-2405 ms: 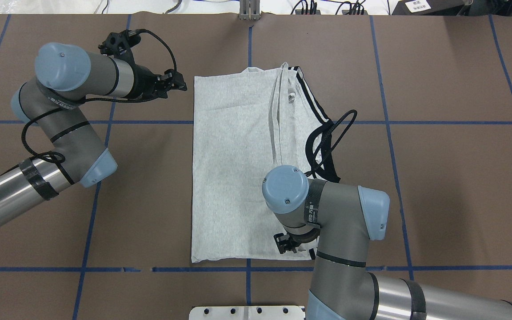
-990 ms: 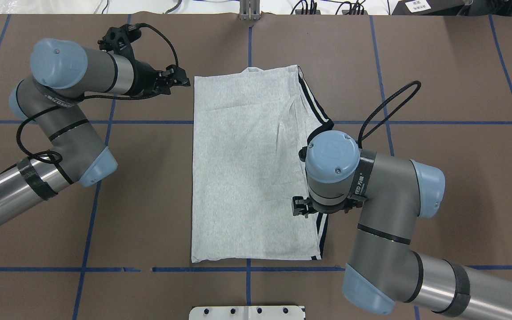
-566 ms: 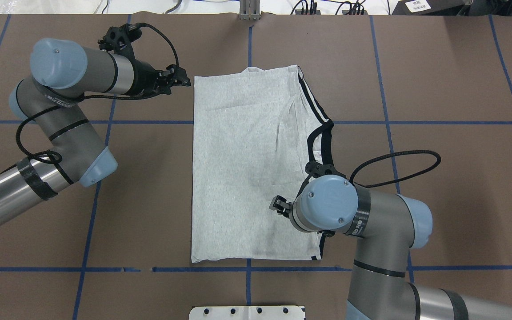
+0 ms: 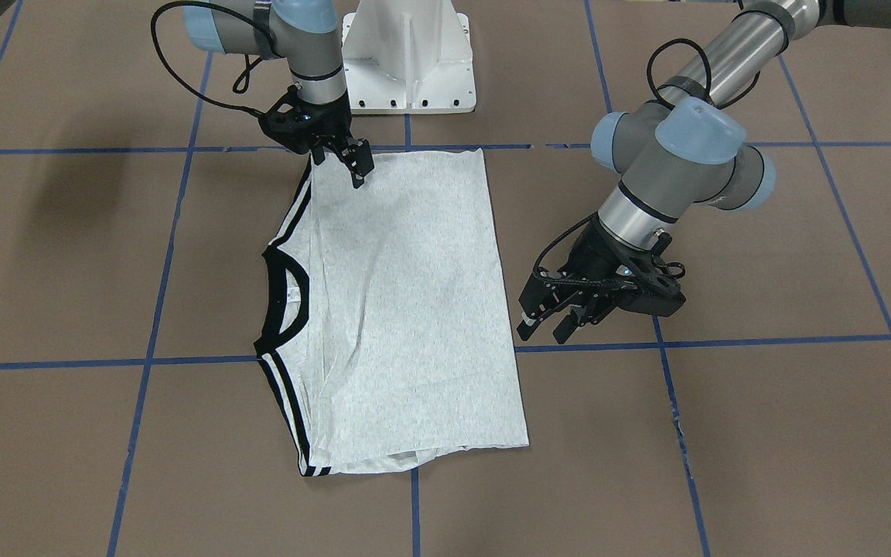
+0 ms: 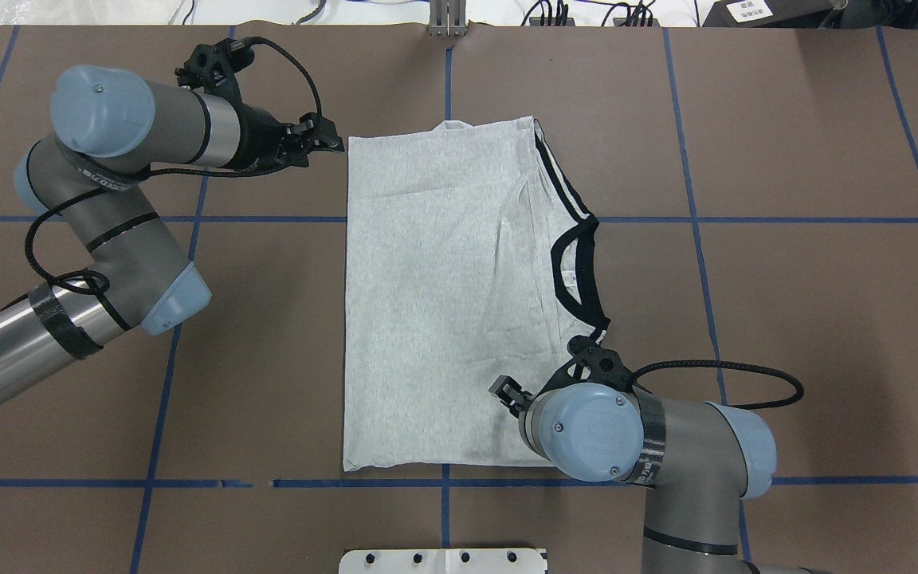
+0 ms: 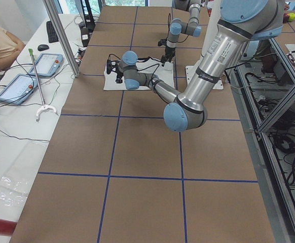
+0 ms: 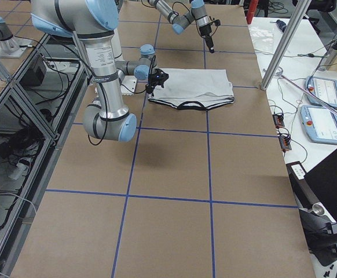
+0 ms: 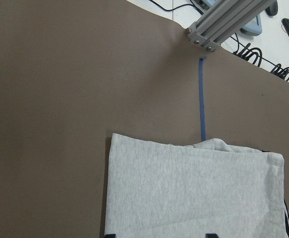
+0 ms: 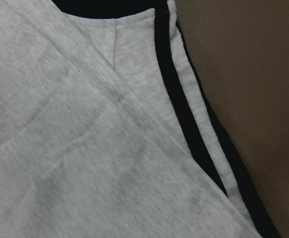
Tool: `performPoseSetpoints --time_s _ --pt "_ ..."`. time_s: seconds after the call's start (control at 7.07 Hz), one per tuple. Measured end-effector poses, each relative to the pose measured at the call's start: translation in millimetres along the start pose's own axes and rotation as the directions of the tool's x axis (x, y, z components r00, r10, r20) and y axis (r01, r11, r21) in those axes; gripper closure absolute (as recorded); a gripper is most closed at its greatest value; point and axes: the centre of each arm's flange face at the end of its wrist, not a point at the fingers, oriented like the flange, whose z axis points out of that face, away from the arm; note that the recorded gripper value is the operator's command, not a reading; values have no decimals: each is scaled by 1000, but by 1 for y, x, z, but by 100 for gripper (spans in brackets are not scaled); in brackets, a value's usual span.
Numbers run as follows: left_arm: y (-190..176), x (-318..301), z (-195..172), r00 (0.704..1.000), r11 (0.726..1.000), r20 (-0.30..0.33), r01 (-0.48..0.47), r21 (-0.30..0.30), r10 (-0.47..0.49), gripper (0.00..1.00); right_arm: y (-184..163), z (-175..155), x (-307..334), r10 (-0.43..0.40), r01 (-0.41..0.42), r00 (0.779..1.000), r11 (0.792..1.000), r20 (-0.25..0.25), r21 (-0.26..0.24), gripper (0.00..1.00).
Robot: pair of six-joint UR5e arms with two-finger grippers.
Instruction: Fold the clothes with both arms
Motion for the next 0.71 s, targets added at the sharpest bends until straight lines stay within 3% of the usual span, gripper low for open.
performPoseSetpoints --time_s 0.28,0.57,0.71 --pt "0 1 -1 1000 1000 -2 0 1 0 32 2 3 10 9 -9 1000 1000 -14 -3 3" --pt "0 3 -2 1000 1000 -4 -1 2 1 32 4 6 18 6 -6 1000 1000 -25 -7 12" --pt "0 3 -2 1000 1000 -6 -1 2 1 32 6 7 19 4 -5 1000 1000 -27 -9 29"
